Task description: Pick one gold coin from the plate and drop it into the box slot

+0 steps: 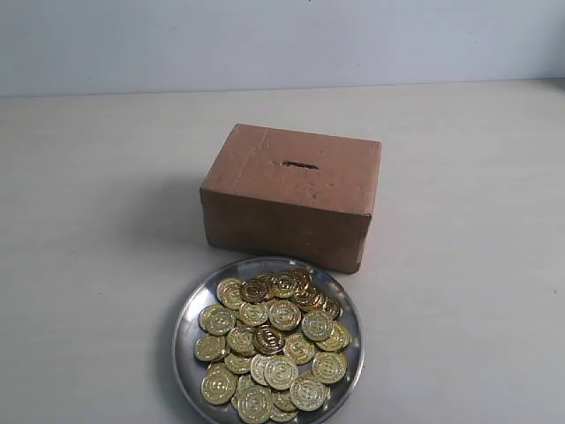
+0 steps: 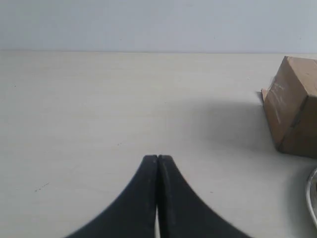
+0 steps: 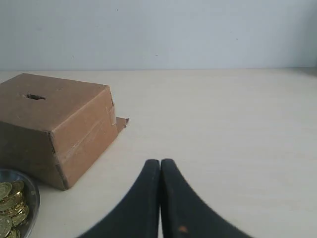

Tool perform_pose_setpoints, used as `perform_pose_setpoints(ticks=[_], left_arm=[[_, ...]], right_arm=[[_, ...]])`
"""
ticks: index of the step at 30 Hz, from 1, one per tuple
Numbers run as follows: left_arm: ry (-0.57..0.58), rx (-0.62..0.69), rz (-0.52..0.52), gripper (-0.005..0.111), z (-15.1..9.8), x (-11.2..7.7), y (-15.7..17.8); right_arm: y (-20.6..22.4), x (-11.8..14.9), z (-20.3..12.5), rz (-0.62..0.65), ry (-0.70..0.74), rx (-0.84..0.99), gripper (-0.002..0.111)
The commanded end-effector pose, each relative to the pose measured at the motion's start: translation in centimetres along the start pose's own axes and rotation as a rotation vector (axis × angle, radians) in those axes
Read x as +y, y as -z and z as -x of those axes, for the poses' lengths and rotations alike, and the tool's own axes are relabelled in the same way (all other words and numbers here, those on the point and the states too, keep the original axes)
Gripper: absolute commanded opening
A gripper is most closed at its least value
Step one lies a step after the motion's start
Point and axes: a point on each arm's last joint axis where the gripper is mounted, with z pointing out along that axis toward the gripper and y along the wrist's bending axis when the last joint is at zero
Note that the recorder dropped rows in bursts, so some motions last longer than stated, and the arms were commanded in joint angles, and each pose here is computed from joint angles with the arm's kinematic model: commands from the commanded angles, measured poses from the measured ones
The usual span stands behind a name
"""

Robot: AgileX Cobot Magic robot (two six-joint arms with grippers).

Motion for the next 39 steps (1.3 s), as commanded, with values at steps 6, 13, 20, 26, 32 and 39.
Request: perform_pose_setpoints(ticks=[6, 13, 20, 26, 32, 39], left_arm=[[-0.137, -0.061, 0.026, 0.0, 0.5, 0.2, 0.0], [0.28, -0.355, -0.06, 0.0, 3.1, -0.1, 0.6], [0.282, -0.584, -0.079, 0.0, 5.0, 0.1, 1.5], [0.479, -0.621, -0.146, 0.0, 5.3, 0.1, 1.8], [0.51, -0.307, -0.115, 0.0, 3.5, -0.2, 0.8], [0.153, -0.191, -0.265, 0.0, 6.7, -1.7, 1.4]], right_arm=[[0.0, -0.5, 0.7, -0.072, 0.324, -0.082, 0.0], [1.3, 0.0, 4.5, -0.003, 0.024, -0.539, 0.0], [1.4, -0.6, 4.7, 0.188, -0.864, -0.559, 0.0], [0.6, -0.1, 3.2, 0.17, -0.938, -0.346, 0.0], [1.2, 0.4, 4.1, 0.141, -0.745, -0.263, 0.0], [3.2, 2.5, 11.3, 0.216, -0.2, -0.044, 0.0]])
